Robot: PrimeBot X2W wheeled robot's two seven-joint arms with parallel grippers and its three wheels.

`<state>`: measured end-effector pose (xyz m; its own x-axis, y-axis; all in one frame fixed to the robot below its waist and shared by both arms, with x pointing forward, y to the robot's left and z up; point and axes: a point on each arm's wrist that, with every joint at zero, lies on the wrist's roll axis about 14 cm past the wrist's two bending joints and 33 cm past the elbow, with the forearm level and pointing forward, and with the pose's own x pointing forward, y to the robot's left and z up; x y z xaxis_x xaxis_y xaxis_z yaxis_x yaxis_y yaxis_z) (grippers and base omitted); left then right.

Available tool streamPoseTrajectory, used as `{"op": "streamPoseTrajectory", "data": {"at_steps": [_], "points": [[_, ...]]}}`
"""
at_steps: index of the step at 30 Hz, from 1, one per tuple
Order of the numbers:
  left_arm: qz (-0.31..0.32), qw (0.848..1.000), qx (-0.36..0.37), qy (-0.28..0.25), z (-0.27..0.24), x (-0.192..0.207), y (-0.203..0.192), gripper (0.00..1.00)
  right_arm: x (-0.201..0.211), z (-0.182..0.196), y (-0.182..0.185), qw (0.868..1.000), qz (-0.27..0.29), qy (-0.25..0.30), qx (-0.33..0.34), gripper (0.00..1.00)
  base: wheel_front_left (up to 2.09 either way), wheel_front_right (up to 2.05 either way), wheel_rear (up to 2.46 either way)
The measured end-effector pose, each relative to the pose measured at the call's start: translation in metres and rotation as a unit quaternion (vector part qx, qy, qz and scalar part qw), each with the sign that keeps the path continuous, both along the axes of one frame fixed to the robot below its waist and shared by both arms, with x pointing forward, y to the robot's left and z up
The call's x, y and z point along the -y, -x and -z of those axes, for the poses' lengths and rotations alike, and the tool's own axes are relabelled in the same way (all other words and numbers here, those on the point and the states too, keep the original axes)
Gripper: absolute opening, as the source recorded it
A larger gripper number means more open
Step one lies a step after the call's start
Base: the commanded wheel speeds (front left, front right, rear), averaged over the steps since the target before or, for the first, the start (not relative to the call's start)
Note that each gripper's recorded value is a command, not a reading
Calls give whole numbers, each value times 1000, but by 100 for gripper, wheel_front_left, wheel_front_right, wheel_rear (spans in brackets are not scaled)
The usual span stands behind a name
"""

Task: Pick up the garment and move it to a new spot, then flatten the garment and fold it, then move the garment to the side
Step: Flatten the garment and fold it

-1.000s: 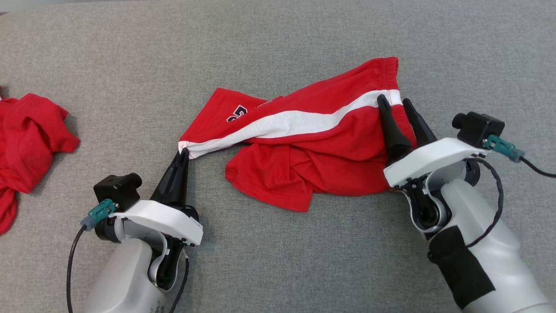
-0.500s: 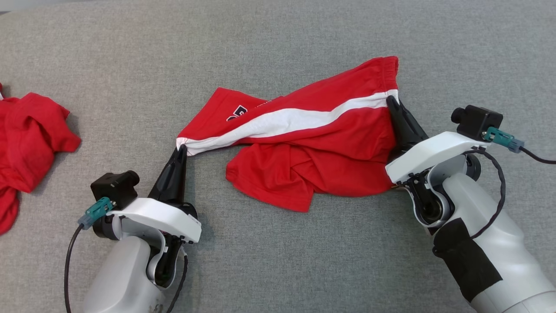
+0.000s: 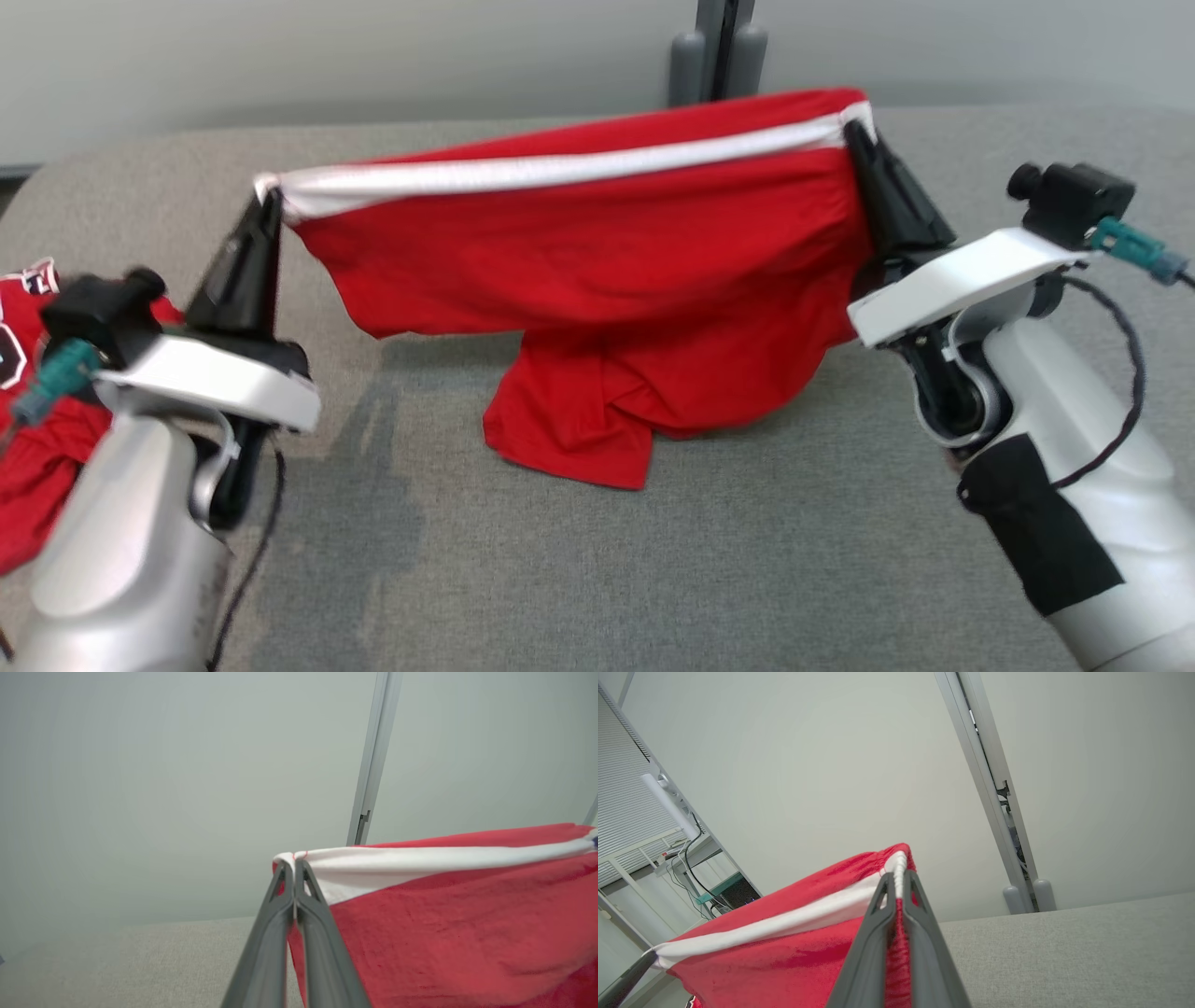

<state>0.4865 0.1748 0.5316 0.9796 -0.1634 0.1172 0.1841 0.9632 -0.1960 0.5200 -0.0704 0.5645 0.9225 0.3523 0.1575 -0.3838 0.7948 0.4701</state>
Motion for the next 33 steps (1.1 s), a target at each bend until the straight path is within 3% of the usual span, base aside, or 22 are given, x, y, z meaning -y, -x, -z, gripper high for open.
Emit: {"op": "streamPoseTrajectory", "data": {"at_steps": [8,14,22,25,27,29,33], "points": [[23,988,126,-90,-120,-4,-29,0,13,-90,-3,994,-7,40,100,0,0,0,0],[24,982,138,-122,-139,1,-79,0,8,-106,-48,987,-5,103,126,0,0,0,0],[-2,970,203,-131,-178,2,-144,0,18,-148,-123,960,51,173,216,0,0,0,0],[-6,975,186,-119,-162,1,-152,0,17,-158,-133,960,63,141,233,0,0,0,0],[-5,982,152,-111,-132,0,-147,0,6,-132,-131,964,51,142,217,0,0,0,0],[-11,990,105,-96,-92,-8,-135,0,-3,-81,-122,974,31,153,166,0,0,0,0],[-25,998,7,-59,-11,-17,-92,0,-1,-20,-90,985,15,144,92,0,0,0,0]]}}
